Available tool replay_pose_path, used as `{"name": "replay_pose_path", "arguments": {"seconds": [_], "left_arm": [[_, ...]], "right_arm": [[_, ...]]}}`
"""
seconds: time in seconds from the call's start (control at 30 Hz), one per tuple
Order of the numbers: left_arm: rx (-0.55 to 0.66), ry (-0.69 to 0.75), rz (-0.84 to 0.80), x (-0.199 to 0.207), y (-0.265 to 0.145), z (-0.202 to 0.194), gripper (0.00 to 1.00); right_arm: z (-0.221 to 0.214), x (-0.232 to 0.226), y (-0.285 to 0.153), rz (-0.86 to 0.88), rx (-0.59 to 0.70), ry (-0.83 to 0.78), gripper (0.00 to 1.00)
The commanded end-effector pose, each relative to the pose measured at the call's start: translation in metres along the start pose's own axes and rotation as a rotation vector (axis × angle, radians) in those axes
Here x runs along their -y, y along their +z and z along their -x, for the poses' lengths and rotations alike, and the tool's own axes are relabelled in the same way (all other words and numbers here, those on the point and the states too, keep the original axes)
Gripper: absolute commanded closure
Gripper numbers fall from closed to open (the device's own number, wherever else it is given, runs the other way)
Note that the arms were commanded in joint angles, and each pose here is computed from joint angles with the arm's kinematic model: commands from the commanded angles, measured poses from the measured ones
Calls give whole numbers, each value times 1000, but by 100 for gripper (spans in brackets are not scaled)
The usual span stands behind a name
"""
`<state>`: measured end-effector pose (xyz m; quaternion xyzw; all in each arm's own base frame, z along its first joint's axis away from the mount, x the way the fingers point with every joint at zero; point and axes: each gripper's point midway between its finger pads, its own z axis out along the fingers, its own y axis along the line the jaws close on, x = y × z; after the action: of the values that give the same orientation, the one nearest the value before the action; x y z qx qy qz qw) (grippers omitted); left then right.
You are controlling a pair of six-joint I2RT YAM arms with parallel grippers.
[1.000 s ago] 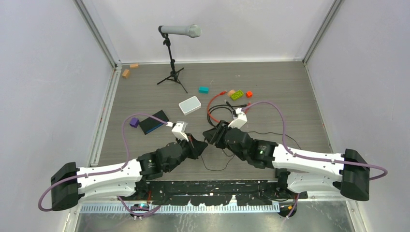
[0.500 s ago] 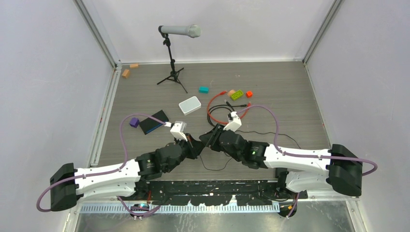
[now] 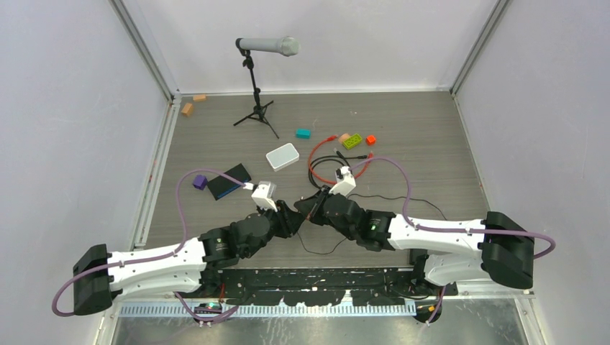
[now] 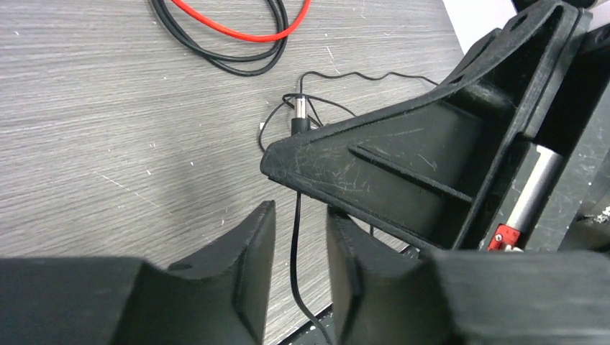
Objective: Insert the plug into the switch port
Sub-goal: Pick up the power from the center of the board.
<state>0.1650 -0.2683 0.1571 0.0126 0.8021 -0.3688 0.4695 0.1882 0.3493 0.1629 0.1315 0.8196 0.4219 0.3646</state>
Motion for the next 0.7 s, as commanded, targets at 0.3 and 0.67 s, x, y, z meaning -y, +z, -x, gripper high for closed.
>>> {"name": "replay_pose_path", "arguments": {"seconds": [0.3,0.67], "left_arm": [[10,-22,-109,30,-18,23,41],[-26,20,3,-3,-48,28,37]], "right_arm": [[49,0,-31,-33,166,-92,99],[79,8,-75,3,221,-341,99]]}}
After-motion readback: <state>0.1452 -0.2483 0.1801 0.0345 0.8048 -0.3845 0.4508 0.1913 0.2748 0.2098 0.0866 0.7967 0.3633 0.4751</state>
